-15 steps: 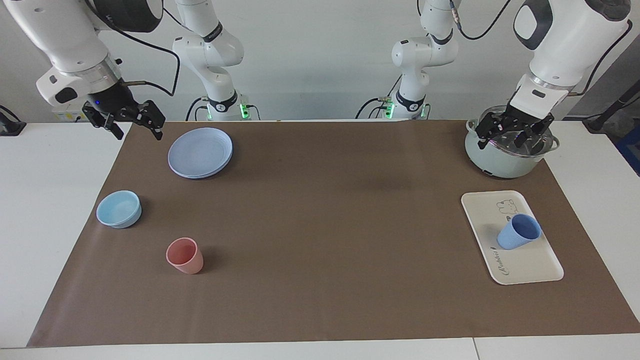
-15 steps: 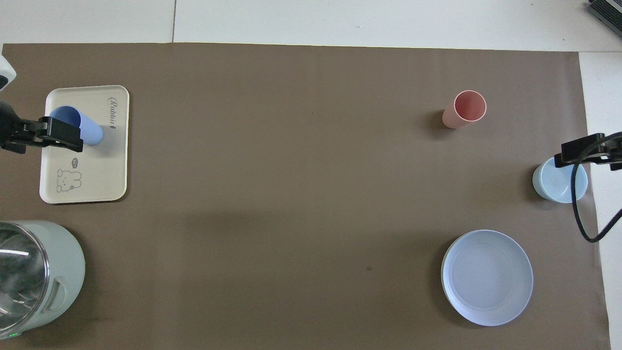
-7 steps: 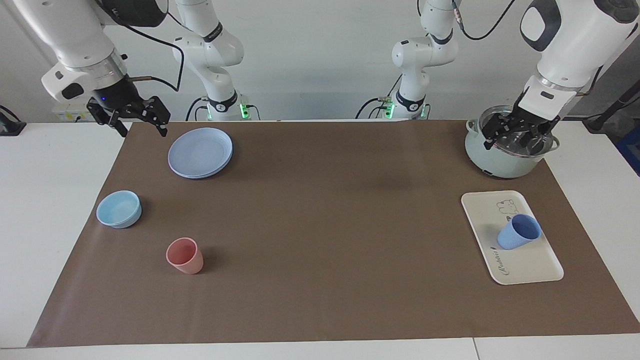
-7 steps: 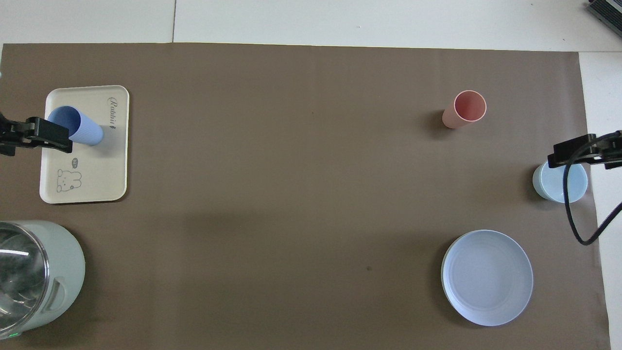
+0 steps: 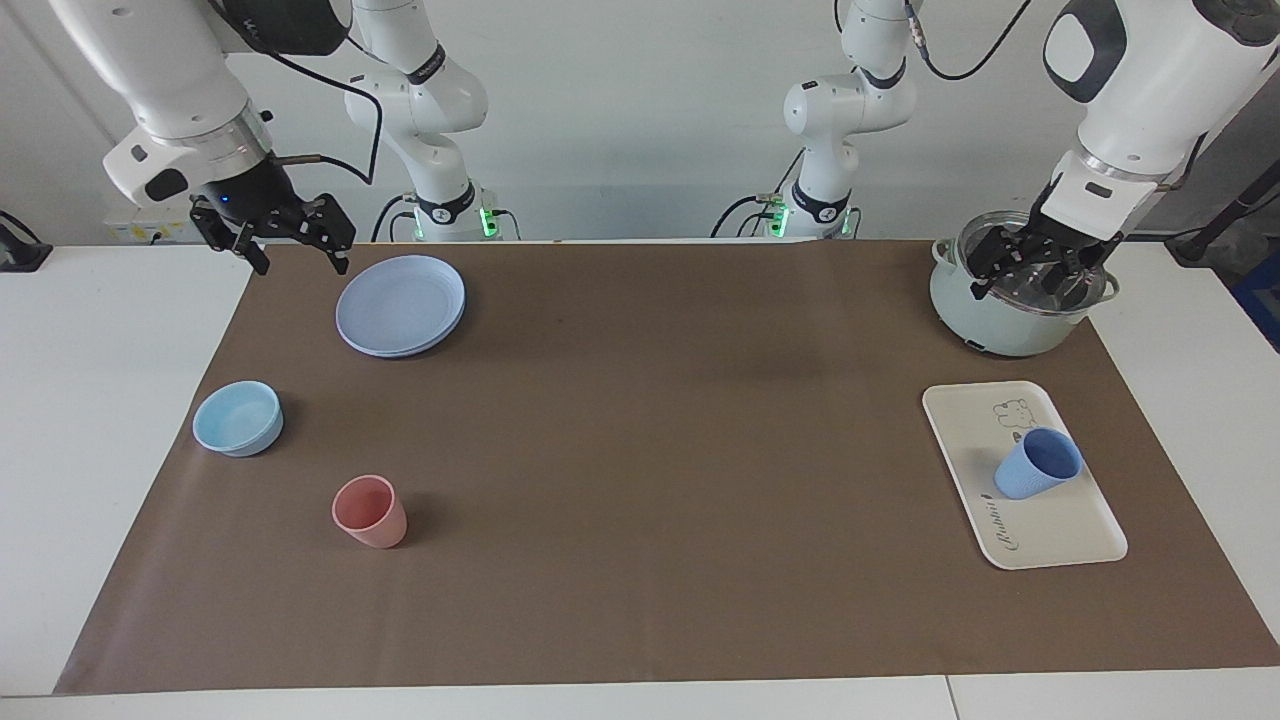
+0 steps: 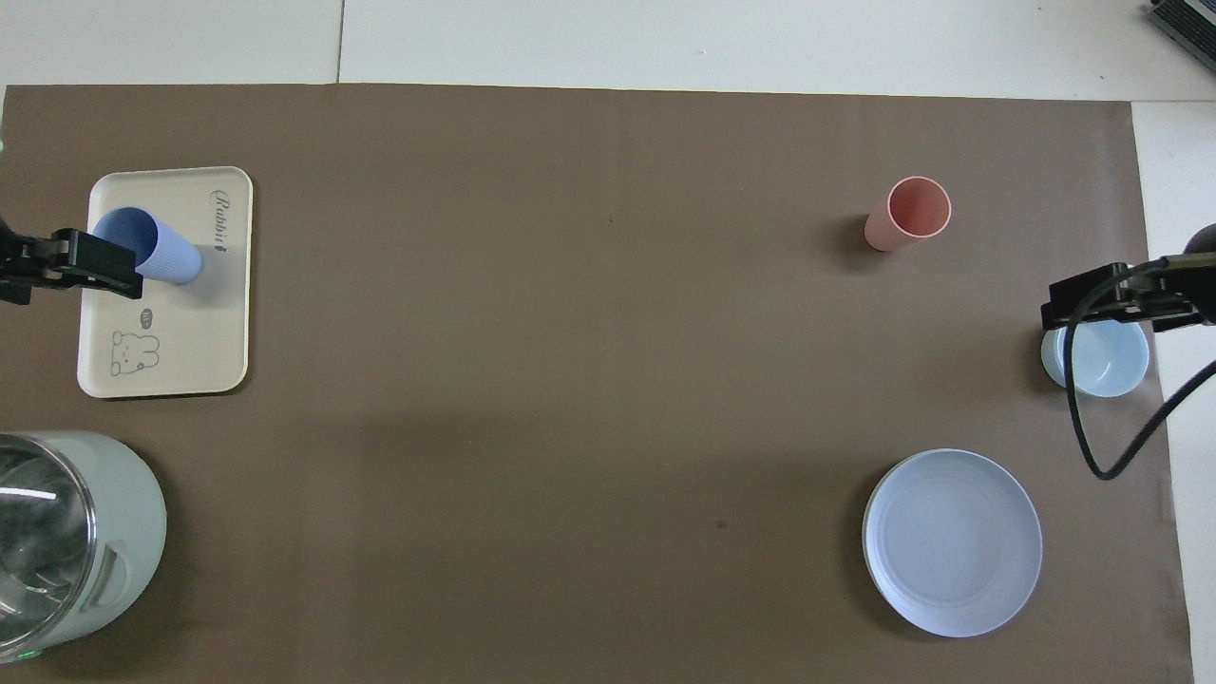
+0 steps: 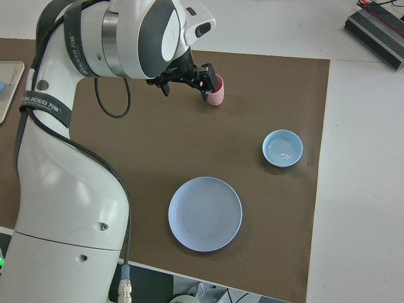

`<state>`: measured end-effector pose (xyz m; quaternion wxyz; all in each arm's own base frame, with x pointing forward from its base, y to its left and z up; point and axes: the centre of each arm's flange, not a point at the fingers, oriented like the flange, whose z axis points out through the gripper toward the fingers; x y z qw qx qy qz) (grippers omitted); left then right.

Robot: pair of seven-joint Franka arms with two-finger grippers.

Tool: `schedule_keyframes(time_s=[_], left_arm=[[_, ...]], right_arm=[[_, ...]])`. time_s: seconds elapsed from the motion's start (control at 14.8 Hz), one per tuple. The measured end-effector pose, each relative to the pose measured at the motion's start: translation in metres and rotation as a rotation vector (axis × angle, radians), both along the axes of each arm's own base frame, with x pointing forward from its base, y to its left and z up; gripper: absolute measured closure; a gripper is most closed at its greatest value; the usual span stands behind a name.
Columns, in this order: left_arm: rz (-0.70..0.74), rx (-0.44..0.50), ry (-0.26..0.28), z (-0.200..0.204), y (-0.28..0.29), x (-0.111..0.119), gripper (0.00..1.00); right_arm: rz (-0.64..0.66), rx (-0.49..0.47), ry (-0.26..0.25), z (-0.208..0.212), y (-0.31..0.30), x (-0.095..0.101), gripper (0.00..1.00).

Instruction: Place cup on tray

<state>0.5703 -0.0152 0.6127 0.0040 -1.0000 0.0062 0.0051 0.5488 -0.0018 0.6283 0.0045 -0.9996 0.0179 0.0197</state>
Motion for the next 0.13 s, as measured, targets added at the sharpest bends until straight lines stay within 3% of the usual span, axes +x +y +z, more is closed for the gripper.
schedule_keyframes(time_s=[0.13], left_arm=[[-0.007,0.0,-0.006,0.0006,-0.004,0.0005,0.0]], right_arm=[[0.0,0.0,0.0,0.0,-0.0002,0.0,0.0]])
